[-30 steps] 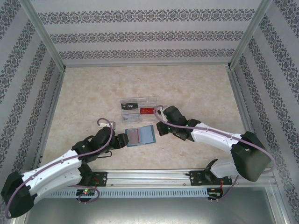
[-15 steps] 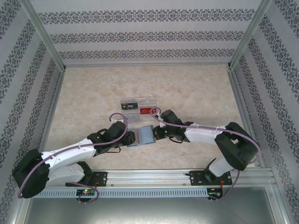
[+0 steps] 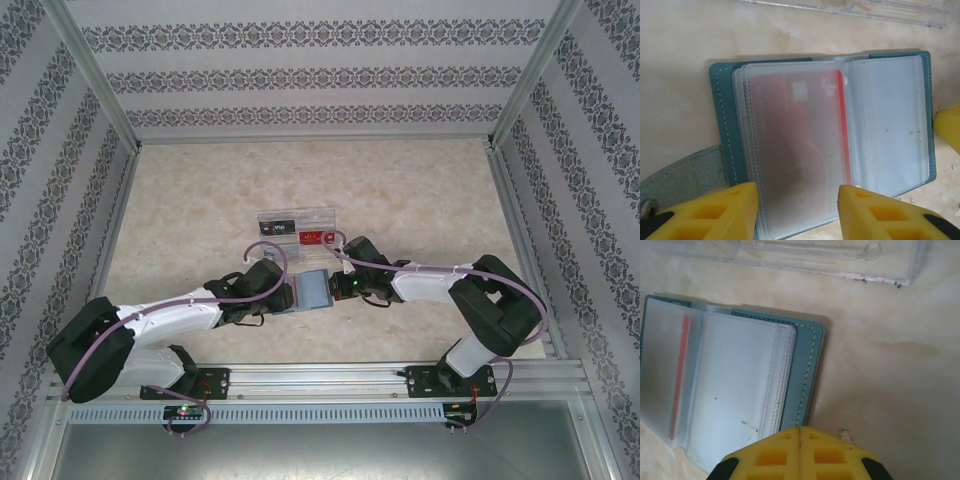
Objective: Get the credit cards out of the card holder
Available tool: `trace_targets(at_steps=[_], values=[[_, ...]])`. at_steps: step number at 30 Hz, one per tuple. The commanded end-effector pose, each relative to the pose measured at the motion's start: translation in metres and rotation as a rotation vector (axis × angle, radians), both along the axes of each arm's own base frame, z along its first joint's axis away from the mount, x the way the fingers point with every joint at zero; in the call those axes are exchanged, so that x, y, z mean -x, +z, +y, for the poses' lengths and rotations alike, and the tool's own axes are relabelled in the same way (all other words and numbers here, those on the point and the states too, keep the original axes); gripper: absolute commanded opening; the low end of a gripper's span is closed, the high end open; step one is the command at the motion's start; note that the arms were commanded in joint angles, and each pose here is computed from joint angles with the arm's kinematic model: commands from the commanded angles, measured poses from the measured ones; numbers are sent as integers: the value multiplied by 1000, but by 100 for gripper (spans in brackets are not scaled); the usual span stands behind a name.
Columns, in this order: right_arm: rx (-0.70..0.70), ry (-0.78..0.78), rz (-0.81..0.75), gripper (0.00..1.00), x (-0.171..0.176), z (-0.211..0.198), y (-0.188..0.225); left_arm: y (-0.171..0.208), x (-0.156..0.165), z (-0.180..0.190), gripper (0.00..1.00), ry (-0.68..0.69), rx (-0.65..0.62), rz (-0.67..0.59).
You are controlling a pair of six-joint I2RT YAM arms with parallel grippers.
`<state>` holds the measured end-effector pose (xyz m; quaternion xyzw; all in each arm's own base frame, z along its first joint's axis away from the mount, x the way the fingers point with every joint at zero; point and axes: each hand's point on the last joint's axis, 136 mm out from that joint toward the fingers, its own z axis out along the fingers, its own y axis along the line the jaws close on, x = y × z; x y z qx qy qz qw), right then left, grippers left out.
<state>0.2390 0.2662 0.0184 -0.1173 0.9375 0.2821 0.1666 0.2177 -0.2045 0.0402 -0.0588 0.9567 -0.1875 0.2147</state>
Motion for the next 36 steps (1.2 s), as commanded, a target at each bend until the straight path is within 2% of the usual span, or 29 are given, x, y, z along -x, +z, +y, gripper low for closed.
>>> trace_targets(at_steps=[1, 20, 29, 36], values=[[4, -12, 9, 0, -3, -1, -3, 10, -9, -11, 47, -3, 22, -38], [-6, -3, 21, 0, -2, 2, -4, -2, -7, -3, 43, 28, -25, -4], [-8, -3, 23, 0, -2, 2, -4, -6, -8, -15, 43, 2, 3, 19], [-11, -3, 24, 0, -2, 3, -4, 1, -12, -31, 49, -38, 61, 8]])
